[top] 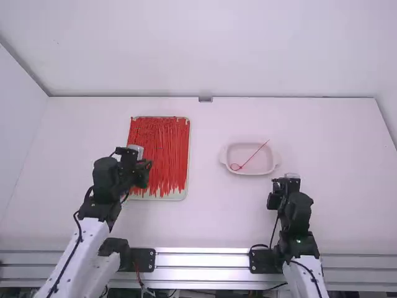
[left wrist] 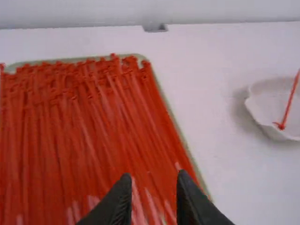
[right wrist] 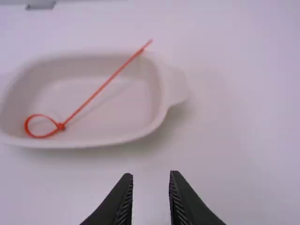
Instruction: Fasten the cable tie
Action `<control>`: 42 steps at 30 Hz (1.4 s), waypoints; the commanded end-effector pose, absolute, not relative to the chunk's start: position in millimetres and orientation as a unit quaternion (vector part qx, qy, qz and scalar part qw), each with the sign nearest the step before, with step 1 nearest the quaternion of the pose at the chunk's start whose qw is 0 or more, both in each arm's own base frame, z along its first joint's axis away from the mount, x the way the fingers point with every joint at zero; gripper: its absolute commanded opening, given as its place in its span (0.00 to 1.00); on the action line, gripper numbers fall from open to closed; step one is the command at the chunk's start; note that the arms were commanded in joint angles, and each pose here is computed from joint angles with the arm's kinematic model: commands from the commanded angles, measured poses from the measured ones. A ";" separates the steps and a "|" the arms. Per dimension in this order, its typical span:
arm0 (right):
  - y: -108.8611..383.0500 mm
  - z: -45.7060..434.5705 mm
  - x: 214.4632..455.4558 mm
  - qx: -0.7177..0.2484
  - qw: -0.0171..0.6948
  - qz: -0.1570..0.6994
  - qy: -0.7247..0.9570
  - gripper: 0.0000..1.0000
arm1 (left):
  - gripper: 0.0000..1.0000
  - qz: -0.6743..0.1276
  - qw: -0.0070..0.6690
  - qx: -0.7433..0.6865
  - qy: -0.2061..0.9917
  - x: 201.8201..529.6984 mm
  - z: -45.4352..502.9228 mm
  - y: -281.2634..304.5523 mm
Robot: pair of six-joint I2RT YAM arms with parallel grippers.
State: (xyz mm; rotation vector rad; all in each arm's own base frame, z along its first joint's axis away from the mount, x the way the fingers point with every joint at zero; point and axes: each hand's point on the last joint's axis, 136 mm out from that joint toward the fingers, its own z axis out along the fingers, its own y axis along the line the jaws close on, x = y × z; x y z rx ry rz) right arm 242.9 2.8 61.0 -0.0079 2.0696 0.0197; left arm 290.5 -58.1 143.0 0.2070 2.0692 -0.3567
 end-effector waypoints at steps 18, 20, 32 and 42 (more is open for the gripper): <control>2.8 123.0 247.9 -0.005 0.627 0.006 0.779 0.00 | 0.00 0.000 0.506 0.000 0.863 242.2 59.2 0.0; 2.8 126.6 247.7 -0.005 0.634 0.006 0.774 0.00 | 0.00 0.000 0.510 0.000 0.860 241.3 58.0 0.0; 2.8 147.7 245.5 -0.005 0.669 0.006 0.743 0.00 | 0.00 0.000 0.580 0.000 0.814 247.4 96.0 0.0; 2.8 147.7 245.5 -0.005 0.669 0.006 0.743 0.00 | 0.00 0.000 0.629 0.000 0.777 247.9 124.1 0.0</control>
